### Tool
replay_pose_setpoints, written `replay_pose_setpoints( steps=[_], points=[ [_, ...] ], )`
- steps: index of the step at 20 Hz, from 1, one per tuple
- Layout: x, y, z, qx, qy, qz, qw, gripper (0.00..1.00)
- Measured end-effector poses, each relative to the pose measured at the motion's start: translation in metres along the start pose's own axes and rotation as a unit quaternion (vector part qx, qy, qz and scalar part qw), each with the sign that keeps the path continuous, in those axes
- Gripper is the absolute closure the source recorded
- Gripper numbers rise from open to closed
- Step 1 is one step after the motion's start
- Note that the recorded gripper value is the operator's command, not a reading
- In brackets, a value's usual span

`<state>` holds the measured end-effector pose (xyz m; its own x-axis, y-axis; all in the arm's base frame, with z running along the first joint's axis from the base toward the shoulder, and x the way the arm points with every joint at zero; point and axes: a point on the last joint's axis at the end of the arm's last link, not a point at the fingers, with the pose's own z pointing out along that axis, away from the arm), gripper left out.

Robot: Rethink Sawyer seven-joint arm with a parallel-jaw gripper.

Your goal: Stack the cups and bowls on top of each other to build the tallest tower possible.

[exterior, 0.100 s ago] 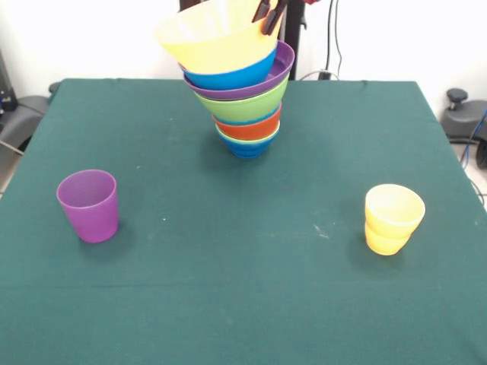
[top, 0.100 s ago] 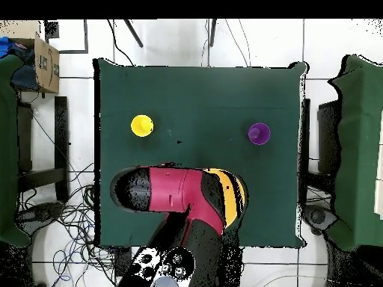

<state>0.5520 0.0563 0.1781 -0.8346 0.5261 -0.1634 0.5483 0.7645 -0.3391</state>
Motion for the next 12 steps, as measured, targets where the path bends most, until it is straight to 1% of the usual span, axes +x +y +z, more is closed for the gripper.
replay_pose_setpoints(
  steps=[12],
  points=[
    [0.0023,0.0023,0.0001,0.0,0.0,-0.003,1.0,1.0]
  ],
)
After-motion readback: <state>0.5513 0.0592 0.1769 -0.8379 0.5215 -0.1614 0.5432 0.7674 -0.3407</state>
